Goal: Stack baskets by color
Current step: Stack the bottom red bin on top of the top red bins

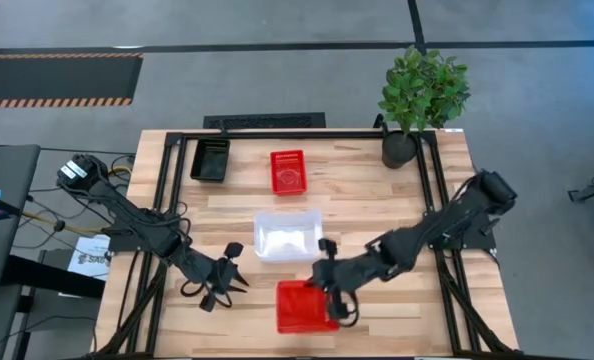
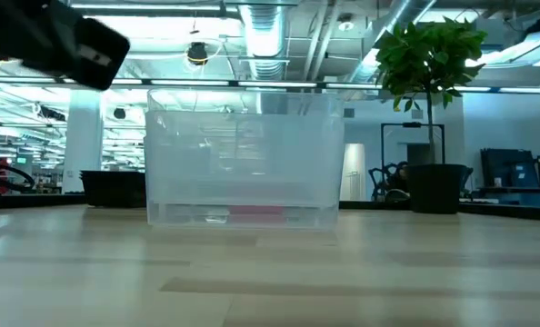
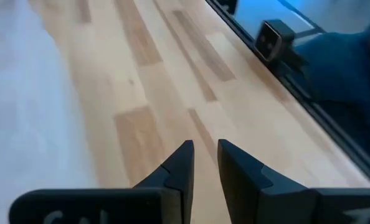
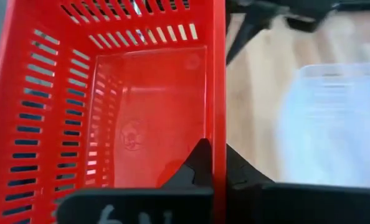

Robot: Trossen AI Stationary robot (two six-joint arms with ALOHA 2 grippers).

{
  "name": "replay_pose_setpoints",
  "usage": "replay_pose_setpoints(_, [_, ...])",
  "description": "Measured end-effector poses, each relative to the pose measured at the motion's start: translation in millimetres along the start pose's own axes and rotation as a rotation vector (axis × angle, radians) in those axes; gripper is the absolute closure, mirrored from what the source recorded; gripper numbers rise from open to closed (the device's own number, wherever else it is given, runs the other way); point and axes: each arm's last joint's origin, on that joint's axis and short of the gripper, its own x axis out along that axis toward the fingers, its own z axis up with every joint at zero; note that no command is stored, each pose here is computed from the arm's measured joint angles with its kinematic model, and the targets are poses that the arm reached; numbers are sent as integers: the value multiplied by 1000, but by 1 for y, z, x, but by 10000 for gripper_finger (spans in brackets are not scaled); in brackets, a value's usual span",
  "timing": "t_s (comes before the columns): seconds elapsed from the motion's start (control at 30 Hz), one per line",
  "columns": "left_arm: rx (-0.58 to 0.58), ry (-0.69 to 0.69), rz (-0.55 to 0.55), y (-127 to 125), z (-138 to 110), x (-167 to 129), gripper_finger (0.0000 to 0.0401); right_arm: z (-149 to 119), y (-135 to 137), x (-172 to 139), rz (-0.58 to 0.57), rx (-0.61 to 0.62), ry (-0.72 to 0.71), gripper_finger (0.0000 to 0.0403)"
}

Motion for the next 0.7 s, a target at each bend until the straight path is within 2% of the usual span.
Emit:
replay_pose_setpoints(0.27, [212, -155, 126, 13, 17, -1, 342, 26, -61, -39, -92, -66, -21, 400])
replay_pose_setpoints(0.53, [382, -269, 276, 61, 39, -17, 342, 39, -145, -55, -116, -37, -23, 400])
replay_pose_setpoints(0.7, [393, -305, 384, 91, 46, -46, 342, 39, -196, -54, -170, 49, -31, 400])
